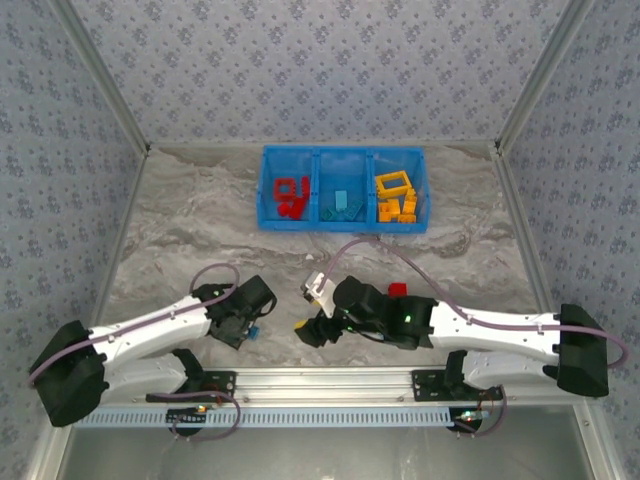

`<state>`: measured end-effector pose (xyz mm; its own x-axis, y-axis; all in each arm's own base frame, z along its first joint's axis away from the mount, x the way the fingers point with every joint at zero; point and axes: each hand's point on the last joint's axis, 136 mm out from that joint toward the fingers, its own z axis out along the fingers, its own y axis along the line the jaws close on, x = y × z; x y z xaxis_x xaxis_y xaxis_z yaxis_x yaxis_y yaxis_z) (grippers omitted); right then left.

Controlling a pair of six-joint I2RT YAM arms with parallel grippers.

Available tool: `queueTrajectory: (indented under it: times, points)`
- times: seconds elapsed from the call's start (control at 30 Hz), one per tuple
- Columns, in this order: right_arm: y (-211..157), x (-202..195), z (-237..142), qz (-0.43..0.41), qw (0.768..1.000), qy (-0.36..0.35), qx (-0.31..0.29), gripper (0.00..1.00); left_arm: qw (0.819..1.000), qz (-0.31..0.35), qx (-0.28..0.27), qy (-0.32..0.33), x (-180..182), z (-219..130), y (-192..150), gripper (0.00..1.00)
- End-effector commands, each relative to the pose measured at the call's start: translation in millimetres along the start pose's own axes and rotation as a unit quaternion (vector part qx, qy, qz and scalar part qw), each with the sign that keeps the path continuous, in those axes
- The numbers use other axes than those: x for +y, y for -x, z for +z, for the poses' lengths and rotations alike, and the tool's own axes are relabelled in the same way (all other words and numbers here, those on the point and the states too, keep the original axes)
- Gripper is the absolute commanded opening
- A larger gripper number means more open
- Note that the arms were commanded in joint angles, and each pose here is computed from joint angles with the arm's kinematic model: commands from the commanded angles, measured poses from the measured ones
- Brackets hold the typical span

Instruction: Sort the legos into containers by color

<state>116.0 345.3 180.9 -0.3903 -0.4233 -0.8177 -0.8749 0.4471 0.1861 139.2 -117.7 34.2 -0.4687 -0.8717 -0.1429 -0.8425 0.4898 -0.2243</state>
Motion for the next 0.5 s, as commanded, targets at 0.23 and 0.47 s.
queueTrajectory:
  times: [0.23,0.47]
  points:
    - [16.6,-0.6,2.1,0.009,1.000,-0.018,-0.014,0.72,1.000,-0.010,0.005,0.015,4.4,13.3,-3.7,0.50]
    - [19.4,-3.6,0.2,0.017,0.999,-0.027,-0.019,0.71,1.000,-0.008,0.000,0.016,2.8,17.7,-3.3,0.32]
